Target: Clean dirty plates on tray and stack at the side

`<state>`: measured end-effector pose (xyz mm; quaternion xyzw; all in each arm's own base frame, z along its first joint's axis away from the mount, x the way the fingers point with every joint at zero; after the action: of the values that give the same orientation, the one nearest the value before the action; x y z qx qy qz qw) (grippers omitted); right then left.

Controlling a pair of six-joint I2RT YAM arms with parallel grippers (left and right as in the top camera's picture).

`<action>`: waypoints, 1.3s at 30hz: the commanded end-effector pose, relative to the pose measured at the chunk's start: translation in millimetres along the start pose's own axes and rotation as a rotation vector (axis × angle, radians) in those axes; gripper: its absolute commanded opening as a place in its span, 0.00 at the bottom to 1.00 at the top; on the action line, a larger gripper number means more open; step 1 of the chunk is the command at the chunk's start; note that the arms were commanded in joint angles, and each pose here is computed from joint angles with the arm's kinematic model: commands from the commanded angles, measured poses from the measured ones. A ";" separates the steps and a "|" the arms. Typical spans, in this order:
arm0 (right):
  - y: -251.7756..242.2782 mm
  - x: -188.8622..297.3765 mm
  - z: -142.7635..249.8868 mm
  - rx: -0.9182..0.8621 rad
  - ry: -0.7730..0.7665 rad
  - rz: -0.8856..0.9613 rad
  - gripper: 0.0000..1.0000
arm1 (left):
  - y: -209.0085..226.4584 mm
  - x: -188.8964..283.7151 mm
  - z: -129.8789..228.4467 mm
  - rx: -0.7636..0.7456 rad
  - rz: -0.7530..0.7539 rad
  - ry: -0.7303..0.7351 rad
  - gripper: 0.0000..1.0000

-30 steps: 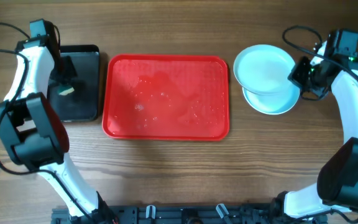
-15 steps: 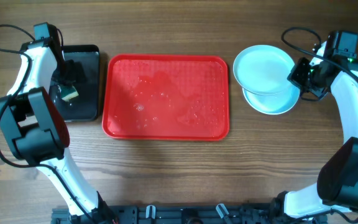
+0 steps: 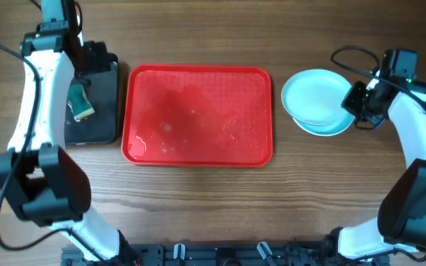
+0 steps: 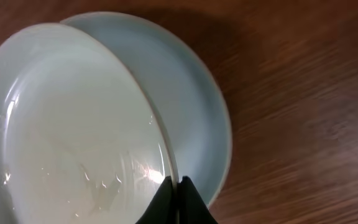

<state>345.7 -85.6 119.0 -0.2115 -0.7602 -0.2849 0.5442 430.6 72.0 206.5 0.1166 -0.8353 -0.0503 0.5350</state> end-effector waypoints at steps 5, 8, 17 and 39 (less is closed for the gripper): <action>-28.8 -22.8 -0.6 -0.052 -0.066 0.053 0.07 | -21.8 5.3 3.0 -0.029 0.115 0.014 1.00; -27.0 -31.0 2.9 -0.046 -0.077 0.018 0.29 | -22.6 5.4 2.9 -0.028 0.122 0.014 1.00; -16.8 -32.2 5.8 0.035 -0.055 -0.066 0.63 | -21.5 10.7 3.2 -0.027 0.122 0.008 1.00; 45.6 49.7 -31.9 -0.100 -0.195 -0.491 1.00 | 13.0 183.3 86.3 -0.018 0.118 -0.053 1.00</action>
<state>379.0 -75.6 179.9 -0.0786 -0.8354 -0.3946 0.3744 294.9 40.0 319.6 0.0679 -0.8446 -0.0288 0.5303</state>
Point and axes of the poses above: each gripper's point midway between its finger pads, its own x axis back along the fingers, its own y axis along the line the jaws close on, z = x × y, the point moved 5 cm from there along x, back along the fingers, and after that the axes turned 8 degrees about -x, right-handed, at the moved point
